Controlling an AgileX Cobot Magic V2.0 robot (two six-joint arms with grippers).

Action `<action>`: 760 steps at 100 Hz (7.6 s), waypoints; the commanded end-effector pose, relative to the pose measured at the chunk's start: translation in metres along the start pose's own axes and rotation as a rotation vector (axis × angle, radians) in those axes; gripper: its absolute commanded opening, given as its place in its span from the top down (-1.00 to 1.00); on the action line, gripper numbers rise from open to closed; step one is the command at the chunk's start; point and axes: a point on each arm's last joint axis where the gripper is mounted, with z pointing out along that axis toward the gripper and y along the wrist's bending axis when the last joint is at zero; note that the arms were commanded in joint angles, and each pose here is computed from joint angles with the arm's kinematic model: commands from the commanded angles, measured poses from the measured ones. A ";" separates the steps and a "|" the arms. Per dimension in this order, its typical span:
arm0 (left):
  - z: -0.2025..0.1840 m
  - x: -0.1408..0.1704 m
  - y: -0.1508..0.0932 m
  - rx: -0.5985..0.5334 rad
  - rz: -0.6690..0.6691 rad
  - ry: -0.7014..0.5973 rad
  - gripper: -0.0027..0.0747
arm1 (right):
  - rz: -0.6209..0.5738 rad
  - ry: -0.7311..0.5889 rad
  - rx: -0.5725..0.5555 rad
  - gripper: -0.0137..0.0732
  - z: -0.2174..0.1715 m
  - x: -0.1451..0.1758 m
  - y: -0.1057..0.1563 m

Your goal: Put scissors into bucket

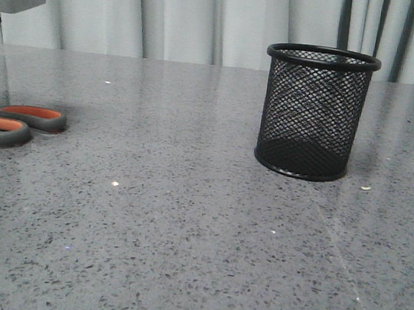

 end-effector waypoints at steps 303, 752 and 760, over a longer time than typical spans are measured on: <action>-0.227 -0.160 -0.081 -0.600 0.229 -0.647 0.61 | 0.486 -0.026 -0.661 -0.56 0.160 -0.149 0.023; -0.239 0.037 -0.304 -0.900 -0.613 -1.166 0.65 | -0.029 0.510 -0.415 0.59 0.189 -0.189 -0.012; -0.235 0.035 -0.298 -0.924 -0.625 -1.195 0.78 | -0.015 0.465 -0.445 0.81 0.166 -0.193 -0.007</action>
